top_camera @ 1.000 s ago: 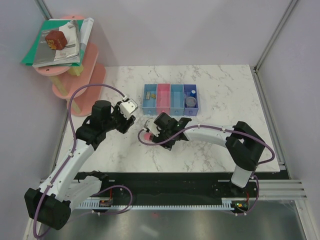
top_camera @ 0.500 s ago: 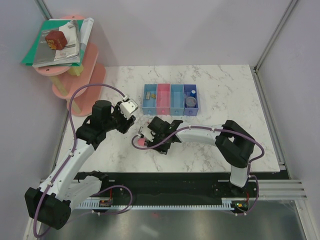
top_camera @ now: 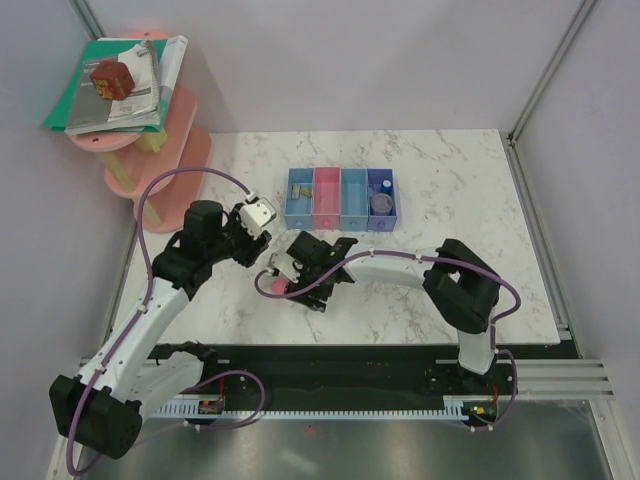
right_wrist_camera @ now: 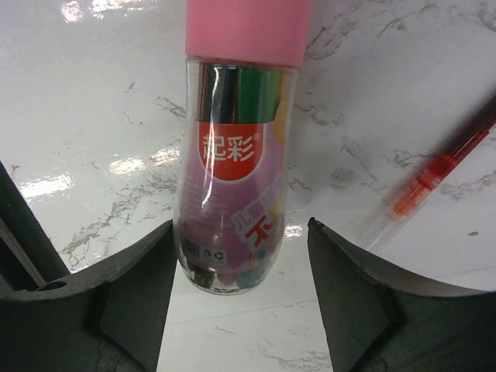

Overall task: Sort the stationery into containers
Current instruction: Pick up the stationery from the center of the board.

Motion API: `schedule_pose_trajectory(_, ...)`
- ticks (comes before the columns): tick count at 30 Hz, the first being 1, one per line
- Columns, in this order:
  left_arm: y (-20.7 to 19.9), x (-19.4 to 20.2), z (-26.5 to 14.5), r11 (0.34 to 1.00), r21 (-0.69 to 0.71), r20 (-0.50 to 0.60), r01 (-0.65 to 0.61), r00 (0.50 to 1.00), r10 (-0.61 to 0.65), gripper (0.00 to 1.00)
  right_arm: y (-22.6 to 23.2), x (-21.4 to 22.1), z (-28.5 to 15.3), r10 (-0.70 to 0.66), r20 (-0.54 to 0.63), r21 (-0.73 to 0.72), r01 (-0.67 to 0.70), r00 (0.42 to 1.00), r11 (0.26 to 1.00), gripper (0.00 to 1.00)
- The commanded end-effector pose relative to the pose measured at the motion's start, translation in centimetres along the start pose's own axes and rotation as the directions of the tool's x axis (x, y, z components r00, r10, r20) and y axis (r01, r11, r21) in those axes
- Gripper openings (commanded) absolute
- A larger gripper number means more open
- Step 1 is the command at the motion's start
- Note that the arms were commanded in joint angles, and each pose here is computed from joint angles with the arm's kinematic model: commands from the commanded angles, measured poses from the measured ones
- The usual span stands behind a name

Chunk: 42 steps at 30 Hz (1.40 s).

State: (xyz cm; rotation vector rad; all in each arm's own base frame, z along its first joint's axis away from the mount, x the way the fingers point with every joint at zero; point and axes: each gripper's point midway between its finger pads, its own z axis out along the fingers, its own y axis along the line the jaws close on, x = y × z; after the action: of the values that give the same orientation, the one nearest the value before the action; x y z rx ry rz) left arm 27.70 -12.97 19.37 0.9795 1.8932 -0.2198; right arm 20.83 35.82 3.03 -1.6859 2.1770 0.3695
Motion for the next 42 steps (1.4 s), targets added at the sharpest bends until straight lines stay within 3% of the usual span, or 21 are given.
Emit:
schedule_pose_trajectory(1,0.4,-1.7,-0.6,1.000,-0.015,0.055,-0.022,0.998,0.023,0.61,0.3,-2.6,-0.1,-0.015,0.049,-0.020,0.016,0.999,1.000,0.74)
schedule_pose_trajectory(13,0.6,-1.9,-1.3,0.999,-0.036,0.072,-0.040,0.996,0.043,0.61,1.8,-0.8,2.9,-0.021,-0.018,-0.038,0.021,1.000,0.999,0.66)
schedule_pose_trajectory(16,0.6,-1.7,-1.5,0.998,-0.041,0.068,-0.045,0.997,0.047,0.61,1.7,-0.2,2.9,-0.017,-0.030,-0.027,0.017,0.999,1.000,0.49)
schedule_pose_trajectory(19,0.7,-1.7,-1.6,0.998,-0.051,0.068,-0.038,0.997,0.041,0.61,1.2,-0.3,2.5,-0.014,-0.028,0.002,0.014,1.000,1.000,0.00)
schedule_pose_trajectory(25,2.6,0.3,-1.2,0.983,-0.137,0.017,0.120,0.993,-0.118,0.60,-0.2,-2.1,-1.3,-0.030,0.032,0.098,0.026,0.999,0.995,0.00)
schedule_pose_trajectory(31,3.5,-0.2,-1.7,0.971,-0.078,0.033,0.225,0.974,-0.223,0.60,-2.1,-2.0,-7.5,-0.073,0.084,0.248,0.050,0.994,0.968,0.00)
schedule_pose_trajectory(37,-1.1,-2.8,-2.3,0.949,0.235,0.044,0.212,0.973,-0.228,0.60,-4.3,0.8,-11.5,-0.148,0.046,0.407,0.117,0.988,0.906,0.00)
schedule_pose_trajectory(38,-2.9,-2.7,-2.5,0.916,0.339,0.020,0.214,0.972,-0.234,0.61,-4.7,0.8,-12.5,-0.181,0.053,0.431,0.141,0.982,0.891,0.00)
schedule_pose_trajectory(42,-5.3,-5.3,-3.6,0.809,0.543,0.023,0.225,0.959,-0.282,0.63,-5.7,-0.8,-15.9,-0.234,0.088,0.508,0.159,0.968,0.847,0.00)
